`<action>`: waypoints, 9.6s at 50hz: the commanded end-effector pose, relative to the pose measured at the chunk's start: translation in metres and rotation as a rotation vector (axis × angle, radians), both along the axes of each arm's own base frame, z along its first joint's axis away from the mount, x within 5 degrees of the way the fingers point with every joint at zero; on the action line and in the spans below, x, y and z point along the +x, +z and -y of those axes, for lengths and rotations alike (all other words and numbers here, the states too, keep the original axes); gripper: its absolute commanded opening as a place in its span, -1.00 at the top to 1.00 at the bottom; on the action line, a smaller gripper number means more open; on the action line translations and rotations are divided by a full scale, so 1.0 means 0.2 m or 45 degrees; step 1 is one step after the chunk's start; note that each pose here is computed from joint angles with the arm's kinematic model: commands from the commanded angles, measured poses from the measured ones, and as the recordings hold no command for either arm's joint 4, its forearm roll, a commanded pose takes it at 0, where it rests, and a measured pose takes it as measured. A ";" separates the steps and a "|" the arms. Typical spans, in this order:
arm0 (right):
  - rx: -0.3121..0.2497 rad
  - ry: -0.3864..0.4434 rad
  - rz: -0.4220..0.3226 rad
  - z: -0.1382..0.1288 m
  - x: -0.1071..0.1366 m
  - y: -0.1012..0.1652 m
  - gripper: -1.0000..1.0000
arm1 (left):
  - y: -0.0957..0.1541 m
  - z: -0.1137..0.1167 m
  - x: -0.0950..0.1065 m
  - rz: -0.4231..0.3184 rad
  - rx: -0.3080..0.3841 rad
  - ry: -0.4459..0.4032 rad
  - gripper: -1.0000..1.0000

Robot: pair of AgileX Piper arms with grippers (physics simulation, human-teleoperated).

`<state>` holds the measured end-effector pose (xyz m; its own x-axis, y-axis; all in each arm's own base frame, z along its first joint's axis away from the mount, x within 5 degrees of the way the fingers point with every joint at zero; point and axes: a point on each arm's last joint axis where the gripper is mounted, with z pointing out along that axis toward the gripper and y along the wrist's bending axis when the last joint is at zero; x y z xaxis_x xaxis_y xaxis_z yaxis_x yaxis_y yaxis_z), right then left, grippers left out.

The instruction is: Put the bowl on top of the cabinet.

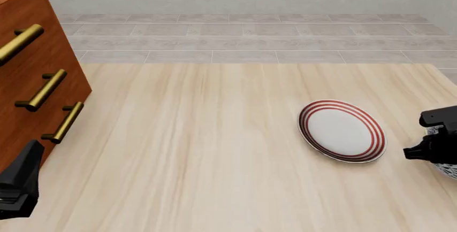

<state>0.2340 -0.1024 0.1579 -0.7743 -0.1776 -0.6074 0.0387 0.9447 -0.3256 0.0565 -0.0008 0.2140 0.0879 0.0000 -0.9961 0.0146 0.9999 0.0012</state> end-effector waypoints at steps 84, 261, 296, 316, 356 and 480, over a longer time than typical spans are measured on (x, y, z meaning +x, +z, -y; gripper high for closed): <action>-0.503 1.187 0.605 -0.78 -0.33 0.66 1.00 | 0.01 0.00 0.01 -0.001 -0.001 0.002 -1.00; -0.782 1.966 0.767 -1.22 -0.45 0.48 1.00 | 1.13 0.71 0.60 -0.740 -0.268 -0.752 -1.00; -0.782 1.966 0.767 -1.22 -0.45 0.48 1.00 | 0.95 0.83 0.68 -0.794 -0.233 -0.774 -1.00; -0.782 1.966 0.767 -1.22 -0.45 0.48 1.00 | 0.87 0.90 0.72 -0.823 -0.204 -0.794 -1.00; -0.782 1.966 0.767 -1.22 -0.45 0.48 1.00 | 0.73 1.03 0.78 -0.864 -0.174 -0.826 -1.00; -0.782 1.966 0.767 -1.22 -0.45 0.48 -1.00 | 0.40 0.77 1.11 -0.885 -0.244 -0.491 1.00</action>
<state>0.1445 0.1420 0.2535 0.5901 -0.7530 -0.2911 -0.4511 -0.0086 -0.8924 0.2679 -0.1710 0.3008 -0.5837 -0.0281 -0.8115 0.3601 0.8868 -0.2897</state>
